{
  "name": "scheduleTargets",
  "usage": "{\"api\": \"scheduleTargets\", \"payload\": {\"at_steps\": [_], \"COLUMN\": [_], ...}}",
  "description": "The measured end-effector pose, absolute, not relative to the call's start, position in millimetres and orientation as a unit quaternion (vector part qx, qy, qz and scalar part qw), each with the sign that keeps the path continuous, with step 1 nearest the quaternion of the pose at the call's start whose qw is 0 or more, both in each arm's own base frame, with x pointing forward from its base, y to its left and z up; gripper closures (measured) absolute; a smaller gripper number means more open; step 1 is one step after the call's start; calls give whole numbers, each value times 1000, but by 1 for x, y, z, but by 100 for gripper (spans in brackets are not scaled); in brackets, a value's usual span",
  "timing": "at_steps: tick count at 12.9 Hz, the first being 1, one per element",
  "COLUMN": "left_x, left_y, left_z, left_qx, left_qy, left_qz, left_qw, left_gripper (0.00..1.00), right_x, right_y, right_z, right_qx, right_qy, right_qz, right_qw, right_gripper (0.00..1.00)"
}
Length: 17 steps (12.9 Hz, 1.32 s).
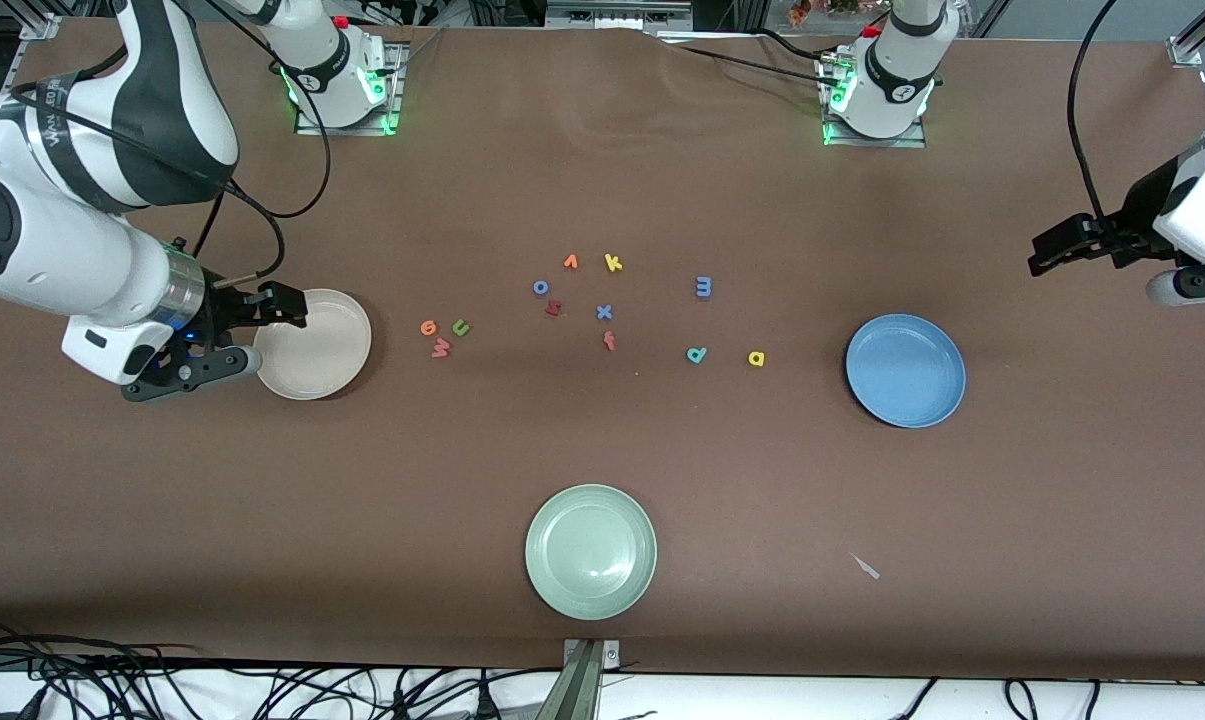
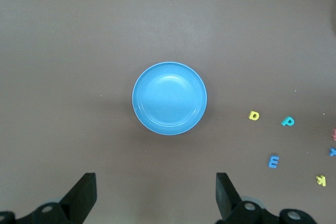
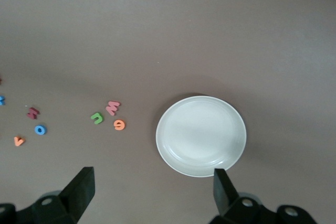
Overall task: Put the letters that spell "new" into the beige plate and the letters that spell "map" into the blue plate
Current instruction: 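Move the right gripper toward the letters while the left gripper reaches letters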
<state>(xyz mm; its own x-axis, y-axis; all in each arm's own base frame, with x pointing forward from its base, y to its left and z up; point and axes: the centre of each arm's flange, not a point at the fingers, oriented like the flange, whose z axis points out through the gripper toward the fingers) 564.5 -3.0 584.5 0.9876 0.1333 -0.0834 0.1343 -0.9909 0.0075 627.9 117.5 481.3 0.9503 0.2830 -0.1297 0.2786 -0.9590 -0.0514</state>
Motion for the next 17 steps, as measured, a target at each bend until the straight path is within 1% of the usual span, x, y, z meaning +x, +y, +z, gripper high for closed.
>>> {"api": "scheduleTargets", "payload": {"at_steps": [4,7,10,13,15,17], "left_x": [568,580,587,591,599,609], "left_y": [-1,-3,-6,-17,-40,-69], "left_z": [578,554,544,531,510,485], "left_qx": [997,996,995,995,995,995], "left_qy": [68,66,63,54,45,29], "left_qz": [-46,-65,-72,-83,-94,-94], "left_qw": [7,8,9,9,8,14], "left_gripper": [0,0,0,0,0,0], "right_x": [632,637,641,638,621,597], "right_y": [101,78,82,117,151,183], "right_z": [475,468,454,400,354,313], "right_qx": [-989,-990,-991,-992,-994,-995], "right_qy": [-131,-113,-110,-117,-102,-90], "right_qz": [73,79,76,44,26,12], "right_qw": [8,9,26,36,42,48], "right_gripper": [0,0,0,0,0,0]}}
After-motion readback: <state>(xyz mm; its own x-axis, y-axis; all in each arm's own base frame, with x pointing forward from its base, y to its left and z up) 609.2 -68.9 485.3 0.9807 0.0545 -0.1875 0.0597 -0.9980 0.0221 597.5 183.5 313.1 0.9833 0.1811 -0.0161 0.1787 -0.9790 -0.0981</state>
